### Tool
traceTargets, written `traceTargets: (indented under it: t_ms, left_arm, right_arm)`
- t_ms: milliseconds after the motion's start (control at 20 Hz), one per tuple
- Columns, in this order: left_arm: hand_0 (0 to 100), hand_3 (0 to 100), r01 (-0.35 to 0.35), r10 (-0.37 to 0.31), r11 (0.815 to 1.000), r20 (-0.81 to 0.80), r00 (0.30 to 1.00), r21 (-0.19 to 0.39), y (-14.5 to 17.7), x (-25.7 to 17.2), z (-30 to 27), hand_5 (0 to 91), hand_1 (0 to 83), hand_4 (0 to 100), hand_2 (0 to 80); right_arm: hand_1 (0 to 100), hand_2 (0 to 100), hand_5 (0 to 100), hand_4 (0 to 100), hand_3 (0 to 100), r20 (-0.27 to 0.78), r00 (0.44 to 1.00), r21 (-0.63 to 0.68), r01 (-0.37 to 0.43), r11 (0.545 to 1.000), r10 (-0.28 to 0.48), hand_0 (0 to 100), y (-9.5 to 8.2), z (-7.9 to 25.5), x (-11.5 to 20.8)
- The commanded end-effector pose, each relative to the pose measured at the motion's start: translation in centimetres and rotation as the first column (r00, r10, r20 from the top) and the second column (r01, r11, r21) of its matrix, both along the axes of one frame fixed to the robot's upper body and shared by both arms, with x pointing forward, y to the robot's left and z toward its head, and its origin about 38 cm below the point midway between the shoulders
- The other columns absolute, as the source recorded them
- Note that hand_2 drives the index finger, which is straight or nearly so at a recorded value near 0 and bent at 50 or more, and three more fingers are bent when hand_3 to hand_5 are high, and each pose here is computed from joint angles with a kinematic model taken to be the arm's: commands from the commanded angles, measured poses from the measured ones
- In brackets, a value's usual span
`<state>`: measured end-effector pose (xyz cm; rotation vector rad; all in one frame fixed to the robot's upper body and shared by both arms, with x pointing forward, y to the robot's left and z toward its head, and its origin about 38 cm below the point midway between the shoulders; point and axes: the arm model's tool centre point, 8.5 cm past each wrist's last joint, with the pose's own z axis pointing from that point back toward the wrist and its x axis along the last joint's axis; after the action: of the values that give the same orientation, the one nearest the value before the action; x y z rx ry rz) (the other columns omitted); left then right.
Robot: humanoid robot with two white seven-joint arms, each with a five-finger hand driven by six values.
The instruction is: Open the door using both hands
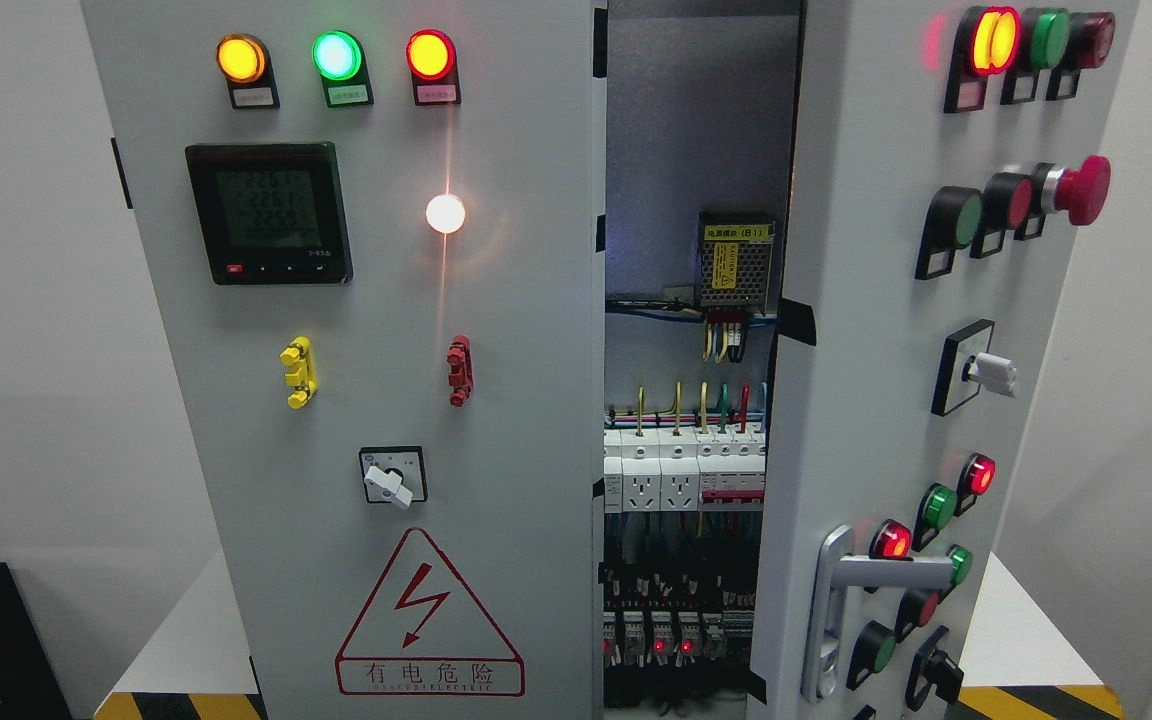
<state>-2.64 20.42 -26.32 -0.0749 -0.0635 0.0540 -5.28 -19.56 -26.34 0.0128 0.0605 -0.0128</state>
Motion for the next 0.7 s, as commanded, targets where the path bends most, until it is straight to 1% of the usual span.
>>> traceTargets:
  t_ms: [0, 351, 501, 551, 651]
  left_arm:
    - [0, 0, -0.001, 0.001, 1.000, 0.030, 1.000, -0.002, -0.1, 1.1, -0.1, 0.0, 0.0, 0, 0.0]
    - [0, 0, 0.001, -0.001, 1.000, 0.029, 1.000, -0.002, -0.1, 1.0, -0.1, 0.0, 0.0, 0, 0.0]
    - [0, 0, 0.008, -0.008, 1.000, 0.033, 0.999, 0.006, 0.1, 1.0, -0.1, 0.0, 0.0, 0, 0.0]
    - [0, 0, 0.009, -0.009, 1.000, 0.040, 0.999, 0.008, 0.1, 1.2, -0.1, 0.0, 0.0, 0, 0.0]
    - [0, 0, 0.004, -0.005, 1.000, 0.107, 0.994, 0.003, 0.1, 2.9, -0.1, 0.0, 0.0, 0, 0.0]
  right_arm:
    - [0, 0, 0, 0, 0, 0.002, 1.000, -0.002, -0.022, 1.000, 0.022, 19, 0.0, 0.0, 0.0]
    - [0, 0, 0, 0, 0, 0.000, 1.000, -0.002, -0.022, 1.000, 0.022, 19, 0.0, 0.0, 0.0]
    - [0, 0, 0, 0, 0, 0.000, 1.000, -0.002, -0.022, 1.000, 0.022, 19, 0.0, 0.0, 0.0]
    - [0, 0, 0, 0, 0, 0.000, 1.000, -0.002, -0.021, 1.000, 0.021, 19, 0.0, 0.0, -0.1]
    - [0, 0, 0, 0, 0, -0.001, 1.000, -0.002, -0.022, 1.000, 0.022, 19, 0.0, 0.0, -0.1]
